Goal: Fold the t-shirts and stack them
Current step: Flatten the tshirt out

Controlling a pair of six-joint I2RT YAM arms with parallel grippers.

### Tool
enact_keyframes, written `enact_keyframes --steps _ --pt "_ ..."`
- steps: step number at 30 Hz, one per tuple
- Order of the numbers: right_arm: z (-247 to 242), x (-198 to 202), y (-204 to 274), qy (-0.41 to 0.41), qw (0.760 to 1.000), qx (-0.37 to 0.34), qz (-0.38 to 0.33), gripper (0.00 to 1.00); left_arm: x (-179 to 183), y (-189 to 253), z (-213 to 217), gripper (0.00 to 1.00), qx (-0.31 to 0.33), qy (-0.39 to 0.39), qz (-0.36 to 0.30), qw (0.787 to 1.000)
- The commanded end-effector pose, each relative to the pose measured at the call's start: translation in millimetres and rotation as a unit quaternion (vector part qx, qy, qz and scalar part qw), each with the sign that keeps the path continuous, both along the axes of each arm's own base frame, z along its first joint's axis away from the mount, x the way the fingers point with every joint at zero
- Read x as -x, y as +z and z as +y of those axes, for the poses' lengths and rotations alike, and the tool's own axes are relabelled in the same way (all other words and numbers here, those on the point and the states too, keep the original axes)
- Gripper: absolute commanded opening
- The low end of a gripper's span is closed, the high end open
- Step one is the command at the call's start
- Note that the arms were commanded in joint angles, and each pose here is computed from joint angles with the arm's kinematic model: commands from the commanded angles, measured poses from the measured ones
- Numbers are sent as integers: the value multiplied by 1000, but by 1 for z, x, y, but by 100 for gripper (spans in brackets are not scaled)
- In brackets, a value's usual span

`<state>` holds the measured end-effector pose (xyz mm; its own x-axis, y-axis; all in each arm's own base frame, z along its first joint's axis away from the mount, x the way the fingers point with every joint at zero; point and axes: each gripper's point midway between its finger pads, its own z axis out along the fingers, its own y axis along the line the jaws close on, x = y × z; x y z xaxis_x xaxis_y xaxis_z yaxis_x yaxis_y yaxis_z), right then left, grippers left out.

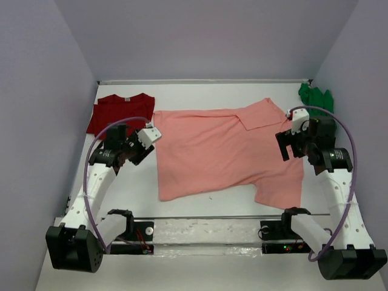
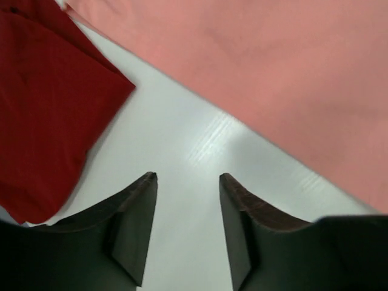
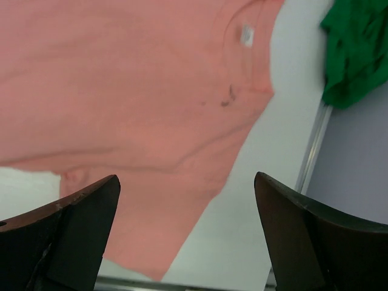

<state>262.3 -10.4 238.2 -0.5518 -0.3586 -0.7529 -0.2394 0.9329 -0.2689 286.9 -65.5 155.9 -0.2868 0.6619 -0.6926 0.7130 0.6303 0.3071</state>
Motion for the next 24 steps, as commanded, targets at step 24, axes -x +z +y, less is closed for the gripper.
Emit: enact_keyframes --steps 24 --pt "-2 13 -73 -24 985 -14 173 90 37 -42 -21 64 -55 -123 55 989"
